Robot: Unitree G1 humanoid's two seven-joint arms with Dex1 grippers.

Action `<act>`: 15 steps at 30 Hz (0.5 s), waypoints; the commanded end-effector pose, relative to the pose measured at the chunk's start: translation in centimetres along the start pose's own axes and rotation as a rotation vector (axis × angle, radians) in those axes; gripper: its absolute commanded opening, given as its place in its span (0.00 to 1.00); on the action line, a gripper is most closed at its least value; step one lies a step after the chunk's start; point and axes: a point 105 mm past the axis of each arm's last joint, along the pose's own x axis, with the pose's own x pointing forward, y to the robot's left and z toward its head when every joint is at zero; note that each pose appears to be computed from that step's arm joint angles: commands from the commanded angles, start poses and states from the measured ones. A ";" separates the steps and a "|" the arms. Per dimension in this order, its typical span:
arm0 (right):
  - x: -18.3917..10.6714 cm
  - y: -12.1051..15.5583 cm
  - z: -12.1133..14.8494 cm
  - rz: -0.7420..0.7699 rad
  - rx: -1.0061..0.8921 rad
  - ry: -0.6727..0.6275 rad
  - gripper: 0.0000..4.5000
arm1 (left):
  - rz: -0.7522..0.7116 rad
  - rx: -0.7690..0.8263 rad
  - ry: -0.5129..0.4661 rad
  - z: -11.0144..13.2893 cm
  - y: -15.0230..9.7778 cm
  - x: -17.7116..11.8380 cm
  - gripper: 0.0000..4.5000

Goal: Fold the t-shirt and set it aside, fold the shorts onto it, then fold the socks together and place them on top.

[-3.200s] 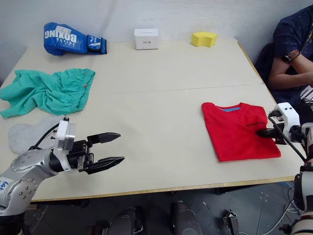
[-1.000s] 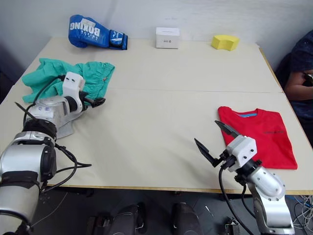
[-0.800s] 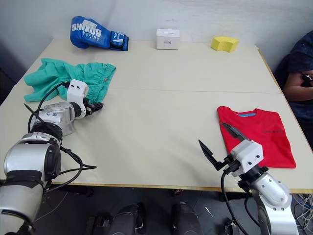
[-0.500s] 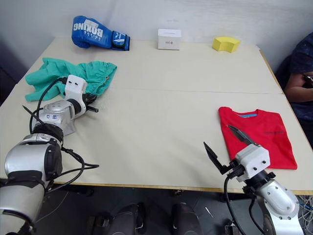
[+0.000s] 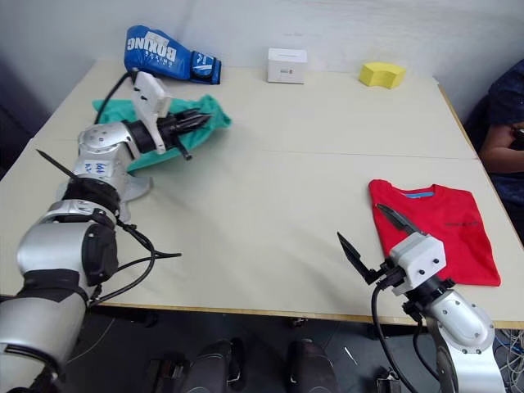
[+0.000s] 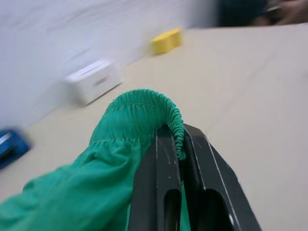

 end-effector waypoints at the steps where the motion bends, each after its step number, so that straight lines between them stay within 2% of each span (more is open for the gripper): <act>1: 0.2 -0.4 0.5 0.021 -0.032 -0.024 1.00 | -0.209 0.079 -0.109 2.8 -2.9 1.1 0.01; 3: 0.4 -0.6 0.4 0.030 -0.034 -0.023 1.00 | -0.335 0.068 -0.129 2.9 -5.8 2.0 0.01; 6: 0.6 -0.7 -0.1 0.049 -0.031 -0.014 1.00 | -0.439 0.027 -0.125 1.9 -10.3 3.4 0.01; 9: 0.7 -0.5 -0.6 0.071 -0.034 0.003 1.00 | -0.510 0.028 -0.029 -1.1 -14.4 4.0 0.01; 11: 0.7 -0.4 -0.7 0.078 -0.039 0.016 1.00 | -0.610 -0.045 0.143 -4.5 -17.2 3.2 0.01; 12: 0.7 -0.3 -0.7 0.082 -0.042 0.021 1.00 | -0.659 -0.023 0.169 -5.4 -18.5 2.6 0.06; 15: 0.6 0.1 -0.9 0.130 -0.068 0.056 1.00 | -0.594 -0.051 0.118 -5.6 -19.4 2.2 0.25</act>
